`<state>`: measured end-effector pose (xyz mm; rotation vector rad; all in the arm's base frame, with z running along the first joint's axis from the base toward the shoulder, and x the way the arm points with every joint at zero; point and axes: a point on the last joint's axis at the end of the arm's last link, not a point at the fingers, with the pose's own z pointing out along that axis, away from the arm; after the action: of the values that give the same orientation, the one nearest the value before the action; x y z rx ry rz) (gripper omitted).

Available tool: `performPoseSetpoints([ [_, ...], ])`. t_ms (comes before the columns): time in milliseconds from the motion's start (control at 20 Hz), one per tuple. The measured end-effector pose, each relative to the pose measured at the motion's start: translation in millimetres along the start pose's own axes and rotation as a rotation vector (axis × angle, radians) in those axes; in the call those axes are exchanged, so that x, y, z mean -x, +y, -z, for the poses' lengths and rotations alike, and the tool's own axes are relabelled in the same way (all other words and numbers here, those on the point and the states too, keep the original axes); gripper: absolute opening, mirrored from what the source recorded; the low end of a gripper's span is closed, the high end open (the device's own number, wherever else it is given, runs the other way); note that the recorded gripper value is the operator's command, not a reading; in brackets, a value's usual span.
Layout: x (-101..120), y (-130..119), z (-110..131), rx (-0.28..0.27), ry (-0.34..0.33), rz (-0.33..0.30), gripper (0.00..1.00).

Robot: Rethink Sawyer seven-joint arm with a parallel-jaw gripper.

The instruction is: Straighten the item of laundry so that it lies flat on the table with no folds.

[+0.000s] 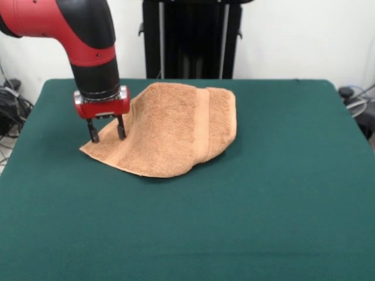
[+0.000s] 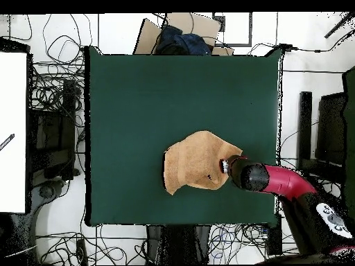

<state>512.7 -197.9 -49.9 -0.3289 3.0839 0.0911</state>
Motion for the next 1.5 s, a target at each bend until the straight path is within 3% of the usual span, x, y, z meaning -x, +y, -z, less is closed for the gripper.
performPoseSetpoints([
  [600, -2, 9, -3, -0.061, -0.004, 0.049, 1.0],
  [650, -2, 10, -3, -0.062, -0.006, 0.05, 0.0],
  [1500, -10, 12, 1, -0.06, -0.025, 0.04, 0.0],
])
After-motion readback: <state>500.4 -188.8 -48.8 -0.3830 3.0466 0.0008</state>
